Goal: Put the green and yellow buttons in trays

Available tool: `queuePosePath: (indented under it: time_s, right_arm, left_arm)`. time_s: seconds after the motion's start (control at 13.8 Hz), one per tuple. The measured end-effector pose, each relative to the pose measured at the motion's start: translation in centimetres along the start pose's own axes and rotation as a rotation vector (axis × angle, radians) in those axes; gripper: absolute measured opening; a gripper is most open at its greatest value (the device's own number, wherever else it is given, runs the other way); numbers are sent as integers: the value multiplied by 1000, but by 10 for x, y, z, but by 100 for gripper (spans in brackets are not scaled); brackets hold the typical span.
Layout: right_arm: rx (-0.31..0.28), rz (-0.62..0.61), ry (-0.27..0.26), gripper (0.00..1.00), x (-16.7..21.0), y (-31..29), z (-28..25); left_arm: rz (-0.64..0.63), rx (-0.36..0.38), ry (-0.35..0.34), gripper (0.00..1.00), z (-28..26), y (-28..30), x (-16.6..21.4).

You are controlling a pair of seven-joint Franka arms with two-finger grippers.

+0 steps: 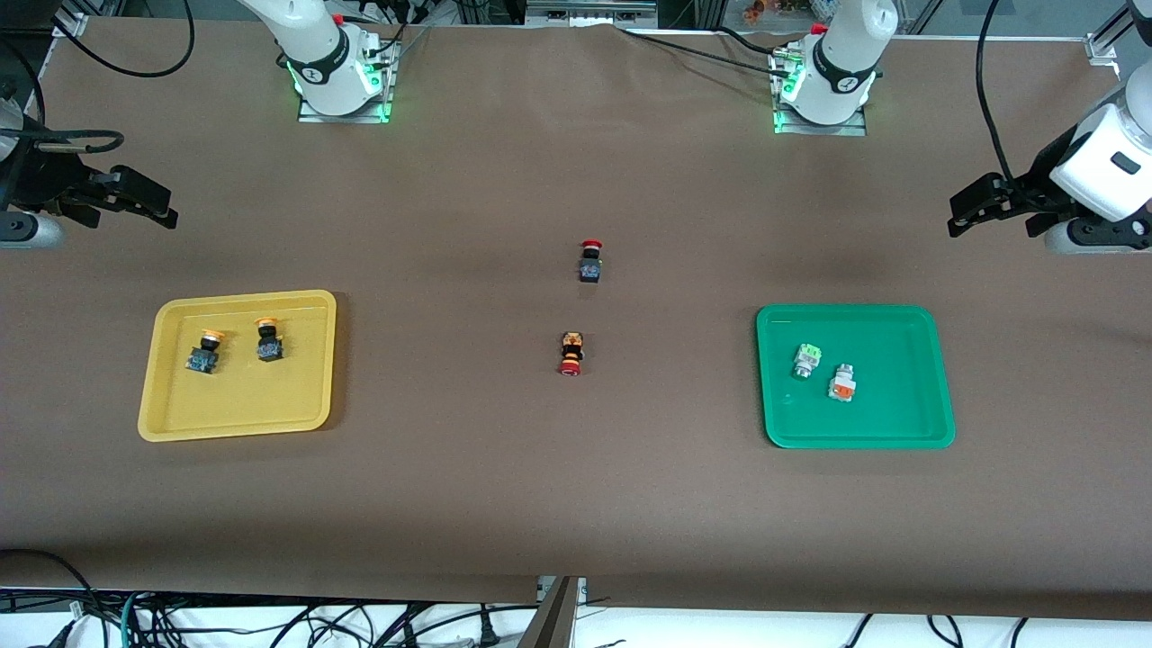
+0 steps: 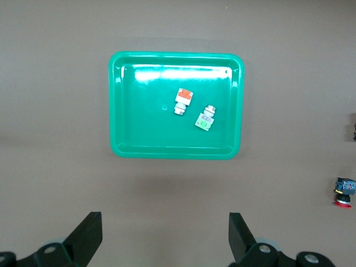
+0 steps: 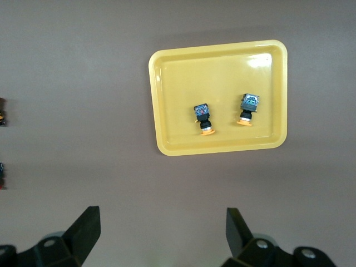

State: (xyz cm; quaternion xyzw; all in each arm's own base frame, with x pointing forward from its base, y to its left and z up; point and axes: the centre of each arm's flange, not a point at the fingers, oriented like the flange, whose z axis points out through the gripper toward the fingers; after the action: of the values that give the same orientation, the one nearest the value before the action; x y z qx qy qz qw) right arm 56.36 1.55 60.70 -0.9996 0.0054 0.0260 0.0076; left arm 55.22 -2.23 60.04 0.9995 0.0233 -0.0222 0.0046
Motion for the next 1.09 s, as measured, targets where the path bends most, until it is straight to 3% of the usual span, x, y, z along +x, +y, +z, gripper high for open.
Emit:
queuePosePath:
  time_s: [1.09]
  right_arm:
    - [0, 0, 0, 100, 0, 0, 0]
  left_arm:
    - [-17, -3, -2, 100, -15, -11, -13]
